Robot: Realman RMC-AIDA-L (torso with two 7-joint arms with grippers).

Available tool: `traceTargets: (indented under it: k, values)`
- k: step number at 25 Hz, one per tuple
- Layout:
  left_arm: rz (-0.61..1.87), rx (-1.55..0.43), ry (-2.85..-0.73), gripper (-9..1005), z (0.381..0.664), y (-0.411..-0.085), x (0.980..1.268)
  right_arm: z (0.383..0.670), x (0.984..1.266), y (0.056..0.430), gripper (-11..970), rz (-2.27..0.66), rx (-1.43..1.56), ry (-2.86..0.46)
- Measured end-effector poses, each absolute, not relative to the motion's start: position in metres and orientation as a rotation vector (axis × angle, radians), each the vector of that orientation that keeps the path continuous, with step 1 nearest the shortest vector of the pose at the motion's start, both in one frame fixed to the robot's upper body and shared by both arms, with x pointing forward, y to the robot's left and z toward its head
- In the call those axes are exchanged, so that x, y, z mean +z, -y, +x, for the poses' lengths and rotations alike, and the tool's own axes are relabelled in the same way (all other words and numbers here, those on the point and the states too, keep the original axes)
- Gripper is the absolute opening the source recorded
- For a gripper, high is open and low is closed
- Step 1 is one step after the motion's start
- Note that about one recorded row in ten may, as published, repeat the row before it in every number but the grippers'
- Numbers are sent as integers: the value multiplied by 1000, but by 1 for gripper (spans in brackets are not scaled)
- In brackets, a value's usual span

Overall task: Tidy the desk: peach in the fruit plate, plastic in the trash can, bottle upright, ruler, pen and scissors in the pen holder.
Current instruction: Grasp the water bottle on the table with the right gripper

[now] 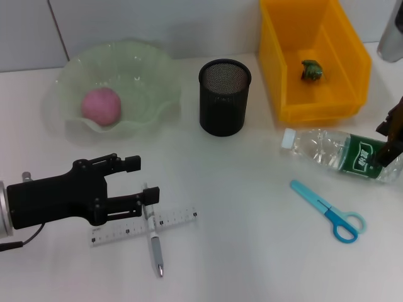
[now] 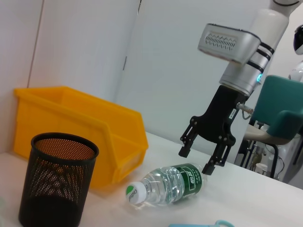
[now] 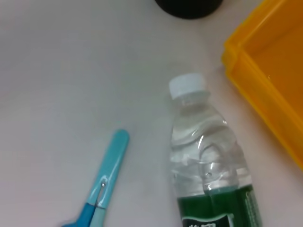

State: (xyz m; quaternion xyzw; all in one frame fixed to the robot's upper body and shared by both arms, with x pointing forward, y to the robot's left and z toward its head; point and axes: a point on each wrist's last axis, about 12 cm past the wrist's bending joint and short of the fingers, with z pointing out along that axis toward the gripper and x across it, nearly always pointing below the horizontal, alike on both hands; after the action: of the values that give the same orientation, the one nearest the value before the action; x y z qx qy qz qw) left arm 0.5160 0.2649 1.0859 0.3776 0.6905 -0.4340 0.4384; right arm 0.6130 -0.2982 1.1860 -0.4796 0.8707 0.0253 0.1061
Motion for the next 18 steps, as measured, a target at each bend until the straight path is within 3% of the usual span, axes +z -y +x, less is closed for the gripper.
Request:
traceTargets:
  k: [18]
  values:
    - [931,-1084,-1721,805,515,-266,1086,618,1160,283,770,-1501,6,-2563]
